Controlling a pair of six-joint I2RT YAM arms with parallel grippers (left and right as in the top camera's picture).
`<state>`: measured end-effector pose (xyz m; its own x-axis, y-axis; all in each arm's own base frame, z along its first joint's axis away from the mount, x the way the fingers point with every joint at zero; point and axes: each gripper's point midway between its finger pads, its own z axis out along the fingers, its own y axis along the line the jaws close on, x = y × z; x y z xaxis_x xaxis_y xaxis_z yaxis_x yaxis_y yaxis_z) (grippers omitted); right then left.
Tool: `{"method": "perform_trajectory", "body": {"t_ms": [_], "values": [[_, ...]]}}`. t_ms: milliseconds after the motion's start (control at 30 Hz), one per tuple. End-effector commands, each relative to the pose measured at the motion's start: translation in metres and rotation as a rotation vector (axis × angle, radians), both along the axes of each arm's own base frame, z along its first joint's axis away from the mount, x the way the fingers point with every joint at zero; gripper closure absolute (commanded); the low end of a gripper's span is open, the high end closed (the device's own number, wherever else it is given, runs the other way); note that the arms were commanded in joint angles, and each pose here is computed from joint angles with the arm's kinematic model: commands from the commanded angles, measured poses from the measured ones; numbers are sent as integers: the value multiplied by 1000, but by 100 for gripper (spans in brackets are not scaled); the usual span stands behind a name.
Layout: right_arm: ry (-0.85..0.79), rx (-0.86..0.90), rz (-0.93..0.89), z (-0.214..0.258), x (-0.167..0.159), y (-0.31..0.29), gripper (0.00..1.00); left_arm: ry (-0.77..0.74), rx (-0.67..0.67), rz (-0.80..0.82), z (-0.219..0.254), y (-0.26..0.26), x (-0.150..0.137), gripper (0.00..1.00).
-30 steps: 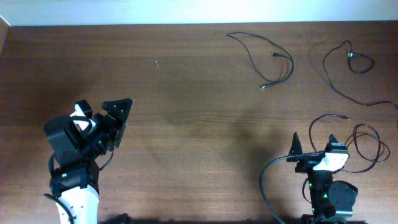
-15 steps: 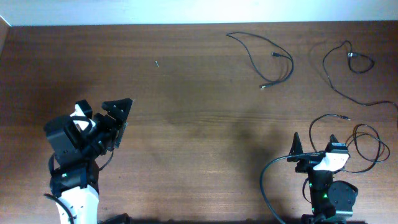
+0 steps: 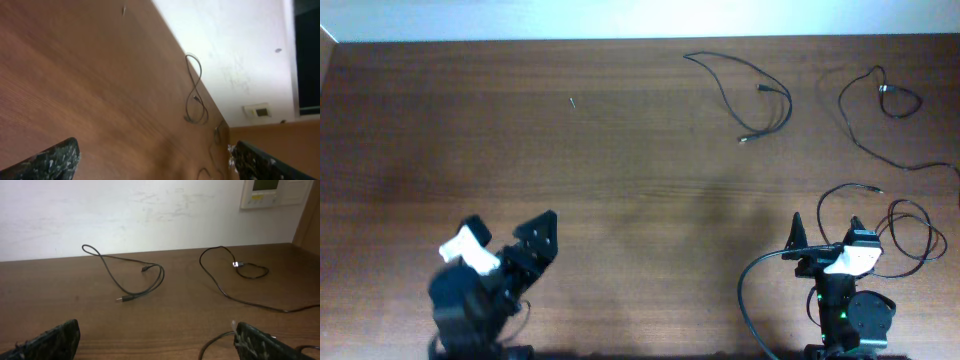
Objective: Untangle cables
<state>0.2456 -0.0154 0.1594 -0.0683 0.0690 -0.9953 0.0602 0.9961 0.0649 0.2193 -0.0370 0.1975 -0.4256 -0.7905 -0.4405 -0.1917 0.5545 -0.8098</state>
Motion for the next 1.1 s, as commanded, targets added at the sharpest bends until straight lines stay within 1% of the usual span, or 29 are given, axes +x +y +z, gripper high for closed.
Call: {"method": "perform_trajectory", "body": {"t_ms": [0,67,133,200,267,333,400,467,567,767,900,967,1067], "values": [[3,-4,1,-3,0,1,2,-144,230,74,-1,19,-10,1],[3,-4,1,-3,0,1,1,-242,392,25,4,16,-12,1],[3,-4,1,-3,0,1,2,-304,493,-12,4,14,-10,1],[3,-4,1,-3,0,1,1,-321,565,-31,-5,14,-4,1],[3,-4,1,-3,0,1,2,-323,596,-16,-9,19,0,1],[3,-4,1,-3,0,1,2,-378,621,-4,-9,19,8,1],[3,-4,1,-3,0,1,2,-408,667,-10,-19,18,16,1],[3,-4,1,-3,0,1,2,-406,711,-27,-29,18,18,1],[3,-4,1,-3,0,1,2,-444,868,-65,-36,18,22,1],[3,-4,1,-3,0,1,2,-483,983,-82,-40,18,26,1],[3,-4,1,-3,0,1,2,-480,983,-81,-41,19,26,1],[3,-4,1,-3,0,1,2,-463,994,-48,-41,25,26,1],[3,-4,1,-3,0,1,2,-463,995,-45,-40,26,26,1]]}}
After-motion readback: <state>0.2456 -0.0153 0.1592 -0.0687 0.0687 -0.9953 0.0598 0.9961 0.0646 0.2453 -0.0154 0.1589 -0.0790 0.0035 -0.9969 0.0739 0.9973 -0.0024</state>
